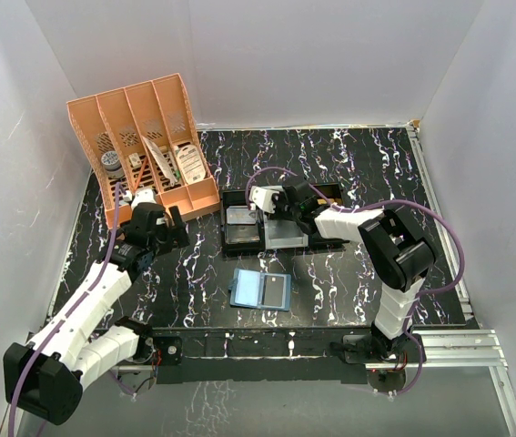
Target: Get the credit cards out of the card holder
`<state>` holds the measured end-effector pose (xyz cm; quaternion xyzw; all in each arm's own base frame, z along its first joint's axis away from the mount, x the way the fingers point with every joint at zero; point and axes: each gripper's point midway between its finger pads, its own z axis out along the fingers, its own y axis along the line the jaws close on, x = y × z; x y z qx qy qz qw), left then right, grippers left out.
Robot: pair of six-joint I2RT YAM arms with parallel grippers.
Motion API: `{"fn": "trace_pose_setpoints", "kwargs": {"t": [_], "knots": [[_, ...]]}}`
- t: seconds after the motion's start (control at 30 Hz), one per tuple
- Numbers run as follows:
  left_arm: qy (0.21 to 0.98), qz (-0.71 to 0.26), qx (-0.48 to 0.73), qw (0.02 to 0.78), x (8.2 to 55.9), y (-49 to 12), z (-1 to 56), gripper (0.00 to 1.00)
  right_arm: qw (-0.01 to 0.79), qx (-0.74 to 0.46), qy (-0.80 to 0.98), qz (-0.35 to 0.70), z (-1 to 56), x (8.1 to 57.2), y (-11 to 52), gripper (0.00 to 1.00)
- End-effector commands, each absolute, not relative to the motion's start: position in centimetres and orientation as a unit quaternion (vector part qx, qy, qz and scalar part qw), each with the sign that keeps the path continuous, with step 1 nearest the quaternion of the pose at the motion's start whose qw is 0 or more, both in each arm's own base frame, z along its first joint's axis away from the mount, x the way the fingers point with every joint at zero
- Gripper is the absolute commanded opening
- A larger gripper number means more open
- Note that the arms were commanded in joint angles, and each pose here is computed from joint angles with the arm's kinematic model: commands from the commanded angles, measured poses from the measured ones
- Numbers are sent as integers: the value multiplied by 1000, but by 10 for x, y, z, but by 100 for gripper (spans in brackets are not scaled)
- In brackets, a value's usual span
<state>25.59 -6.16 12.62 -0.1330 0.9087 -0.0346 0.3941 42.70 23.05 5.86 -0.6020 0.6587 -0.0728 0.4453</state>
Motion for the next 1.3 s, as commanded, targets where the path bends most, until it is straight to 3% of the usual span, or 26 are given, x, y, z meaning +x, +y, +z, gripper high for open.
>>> {"fn": "trace_pose_setpoints", "kwargs": {"t": [0.0, 0.07, 0.13, 0.53, 0.67, 0.83, 0.97, 1.17, 1.23, 1.27], "knots": [[906, -10, -142, 399, 258, -51, 136, 99, 460, -600, 650, -76, 73, 431, 237, 27], [905, -11, -142, 400, 257, -51, 137, 99, 462, -599, 651, -68, 78, 429, 239, 33], [906, -12, -141, 400, 257, -52, 136, 99, 466, -602, 646, -64, 83, 427, 240, 47], [907, -42, -127, 399, 258, -63, 136, 99, 480, -588, 649, -43, 99, 425, 247, 52], [906, -52, -120, 402, 259, -67, 139, 99, 519, -559, 647, -13, 127, 423, 256, 53], [901, -108, -99, 410, 259, -86, 145, 99, 611, -446, 653, 32, 194, 417, 255, 58], [891, -205, -50, 401, 253, -123, 158, 99, 650, -310, 685, 112, 232, 395, 244, 71], [870, -340, 13, 356, 239, -174, 178, 98, 587, -92, 769, 234, 220, 348, 220, 84], [867, -364, 23, 339, 235, -183, 177, 98, 550, -62, 789, 266, 210, 329, 219, 97], [866, -372, 26, 334, 233, -185, 176, 98, 534, -44, 799, 274, 204, 320, 216, 98]]}}
